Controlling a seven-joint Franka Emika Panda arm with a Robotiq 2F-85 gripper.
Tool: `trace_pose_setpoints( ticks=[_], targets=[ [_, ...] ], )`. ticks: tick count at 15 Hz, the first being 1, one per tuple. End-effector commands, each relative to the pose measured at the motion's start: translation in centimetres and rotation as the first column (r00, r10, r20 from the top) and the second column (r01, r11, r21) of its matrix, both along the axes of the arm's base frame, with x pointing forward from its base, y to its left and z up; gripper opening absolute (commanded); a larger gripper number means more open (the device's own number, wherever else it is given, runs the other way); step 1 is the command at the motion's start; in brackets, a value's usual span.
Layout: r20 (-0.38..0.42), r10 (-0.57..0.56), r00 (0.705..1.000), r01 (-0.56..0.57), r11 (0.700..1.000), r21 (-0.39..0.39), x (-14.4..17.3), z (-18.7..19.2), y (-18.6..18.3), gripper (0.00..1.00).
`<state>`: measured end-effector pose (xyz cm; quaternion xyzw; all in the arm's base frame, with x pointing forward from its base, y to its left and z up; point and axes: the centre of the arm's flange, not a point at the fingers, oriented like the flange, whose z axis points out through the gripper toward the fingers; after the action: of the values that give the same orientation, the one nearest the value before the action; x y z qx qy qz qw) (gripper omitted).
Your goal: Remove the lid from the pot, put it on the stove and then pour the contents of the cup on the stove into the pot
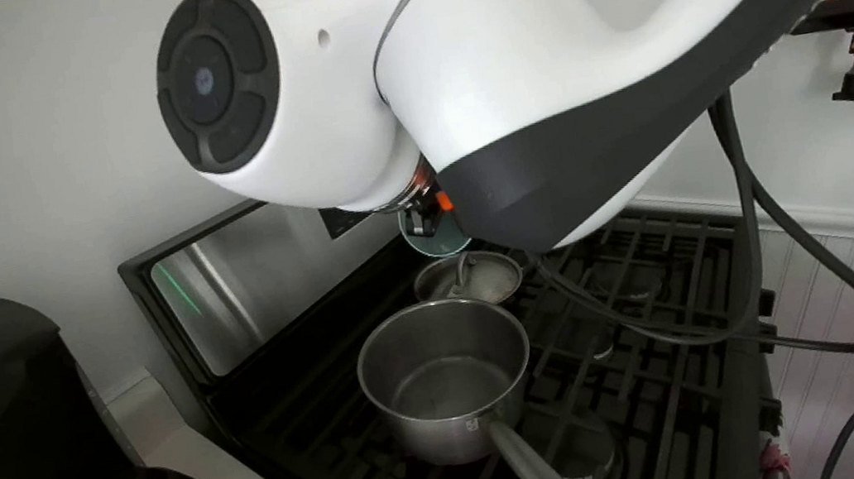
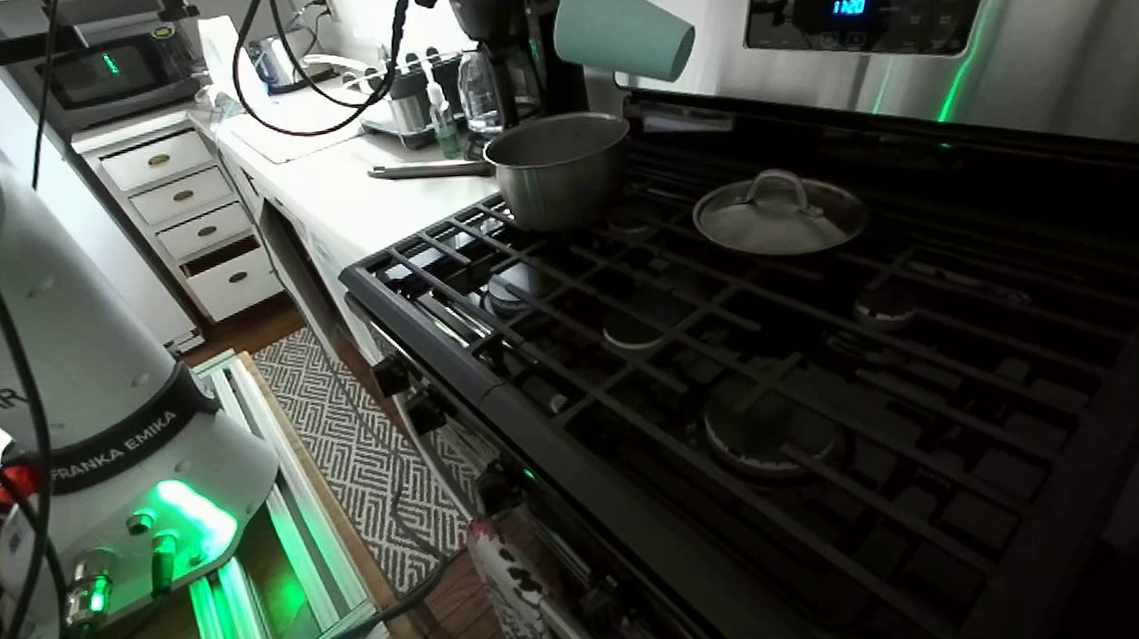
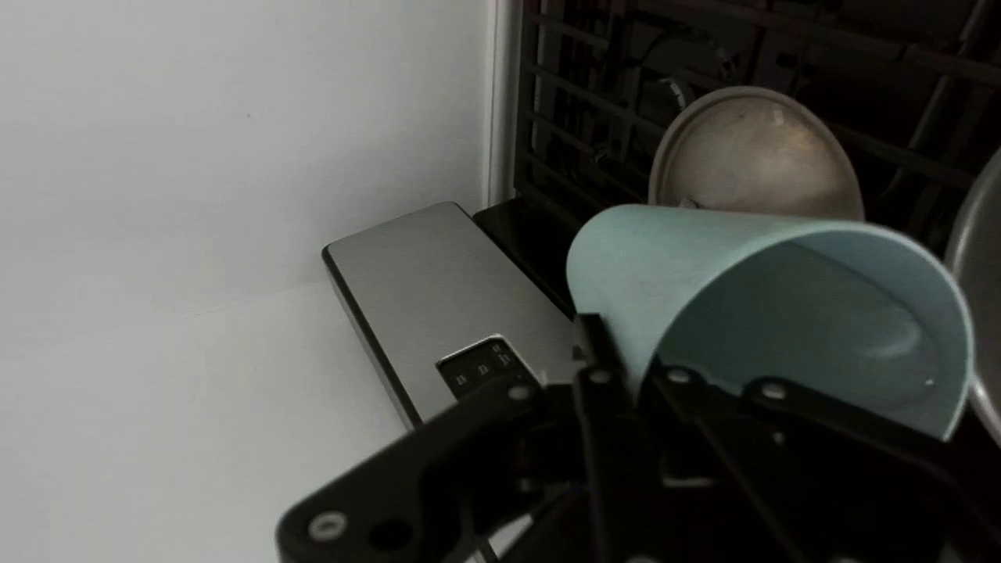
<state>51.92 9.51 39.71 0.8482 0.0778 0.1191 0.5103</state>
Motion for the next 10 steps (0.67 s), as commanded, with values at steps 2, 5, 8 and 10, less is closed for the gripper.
trace_pose_setpoints(
  ticks=[2, 5, 8, 10],
  targets=[
    [0.044, 0.008, 0.999, -0.005, 0.997, -0.079, -0.1, -0.4, 0.8, 0.01],
    [0.05, 0.01, 0.999, -0.005, 0.996, -0.095, 0.0, -0.7, 1.0, 0.01],
    [0.001, -0.016, 1.0, 0.016, 0.999, -0.031, 0.3, -0.7, 0.4, 0.01],
    [-0.028, -0.022, 0.999, 0.023, 1.0, 0.018, 0.4, -0.4, -0.2, 0.01]
  ],
)
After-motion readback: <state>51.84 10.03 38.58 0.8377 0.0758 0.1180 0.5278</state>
